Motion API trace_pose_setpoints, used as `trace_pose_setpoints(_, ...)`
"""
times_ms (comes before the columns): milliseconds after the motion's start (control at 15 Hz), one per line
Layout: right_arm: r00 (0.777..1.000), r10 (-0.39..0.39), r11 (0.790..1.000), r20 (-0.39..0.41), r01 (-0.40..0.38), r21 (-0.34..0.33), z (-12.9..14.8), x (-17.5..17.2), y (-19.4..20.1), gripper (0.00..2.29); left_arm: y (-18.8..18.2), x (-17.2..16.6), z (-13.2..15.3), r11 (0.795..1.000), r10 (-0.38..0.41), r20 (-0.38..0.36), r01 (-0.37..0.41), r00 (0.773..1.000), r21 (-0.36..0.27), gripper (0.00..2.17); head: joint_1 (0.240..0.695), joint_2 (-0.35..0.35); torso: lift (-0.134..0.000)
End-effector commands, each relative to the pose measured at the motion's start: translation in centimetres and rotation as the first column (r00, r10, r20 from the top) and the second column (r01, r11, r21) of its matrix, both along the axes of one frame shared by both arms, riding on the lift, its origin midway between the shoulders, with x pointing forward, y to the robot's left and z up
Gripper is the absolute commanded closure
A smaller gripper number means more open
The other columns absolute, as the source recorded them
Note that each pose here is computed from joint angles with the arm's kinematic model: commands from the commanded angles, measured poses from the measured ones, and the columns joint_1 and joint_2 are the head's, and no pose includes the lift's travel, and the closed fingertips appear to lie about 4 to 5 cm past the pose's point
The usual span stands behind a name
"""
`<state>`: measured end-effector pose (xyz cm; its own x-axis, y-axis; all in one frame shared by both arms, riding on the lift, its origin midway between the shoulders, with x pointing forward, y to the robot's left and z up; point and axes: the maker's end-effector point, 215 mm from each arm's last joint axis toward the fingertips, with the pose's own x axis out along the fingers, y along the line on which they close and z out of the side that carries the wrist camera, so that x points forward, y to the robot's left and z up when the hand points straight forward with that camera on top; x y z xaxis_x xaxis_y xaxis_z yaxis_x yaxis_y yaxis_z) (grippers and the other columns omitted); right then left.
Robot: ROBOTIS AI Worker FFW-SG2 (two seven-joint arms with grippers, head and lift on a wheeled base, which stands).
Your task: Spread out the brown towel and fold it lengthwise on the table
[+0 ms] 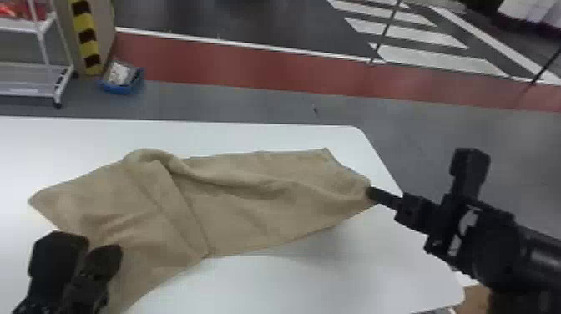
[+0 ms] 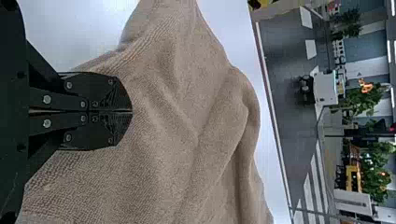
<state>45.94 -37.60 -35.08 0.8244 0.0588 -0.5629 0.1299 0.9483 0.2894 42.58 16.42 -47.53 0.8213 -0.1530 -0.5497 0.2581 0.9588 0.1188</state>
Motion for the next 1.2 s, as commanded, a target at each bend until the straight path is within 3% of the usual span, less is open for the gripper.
trace_pose_setpoints(0, 1.000, 0.018, 1.000, 0.005, -0.018, -0.004, 0.3, 0.1, 0.9, 1.51, 1.6, 2.2, -0.9, 0.999, 0.025, 0.002, -0.025, 1.000, 0.045, 1.80, 0.695, -0.267, -0.124)
trace_pose_setpoints(267, 0.999, 0.047, 0.999, 0.008, -0.047, -0.008, 0.4, 0.7, 2.3, 1.51, 3.4, 6.3, 0.6, 0.995, 0.061, 0.055, -0.065, 0.997, 0.072, 1.80, 0.695, -0.214, -0.124)
trace_pose_setpoints(467, 0.998, 0.059, 0.998, 0.006, -0.059, -0.013, 0.1, 0.7, 2.8, 1.51, 4.3, 7.9, 4.8, 0.994, 0.089, 0.177, -0.099, 0.980, 0.046, 1.75, 0.695, -0.176, -0.124)
trace_pose_setpoints(667, 0.998, 0.056, 0.998, 0.032, -0.055, -0.031, 0.4, 0.9, 2.3, 1.51, 5.7, 6.9, 9.6, 0.992, 0.117, 0.276, -0.124, 0.954, 0.009, 1.41, 0.695, -0.157, -0.124)
trace_pose_setpoints(733, 0.998, 0.052, 0.998, 0.034, -0.051, -0.032, 0.2, 1.0, 2.1, 1.51, 6.3, 6.2, 10.6, 0.992, 0.120, 0.292, -0.129, 0.949, 0.012, 1.19, 0.695, -0.154, -0.124)
trace_pose_setpoints(800, 0.998, 0.049, 0.998, 0.033, -0.048, -0.030, 0.1, 1.0, 1.9, 1.51, 6.5, 5.4, 11.3, 0.992, 0.119, 0.296, -0.128, 0.948, 0.011, 1.04, 0.695, -0.152, -0.124)
trace_pose_setpoints(933, 0.999, 0.047, 0.999, 0.027, -0.046, -0.026, -0.6, 1.1, 1.7, 1.51, 6.9, 3.5, 11.5, 0.991, 0.122, 0.287, -0.130, 0.950, 0.011, 1.04, 0.695, -0.150, -0.124)
trace_pose_setpoints(1133, 0.999, 0.048, 0.998, 0.017, -0.047, -0.032, -0.9, 1.4, 1.9, 1.51, 7.3, 2.5, 9.1, 0.991, 0.123, 0.240, -0.133, 0.963, 0.025, 1.04, 0.695, -0.150, -0.124)
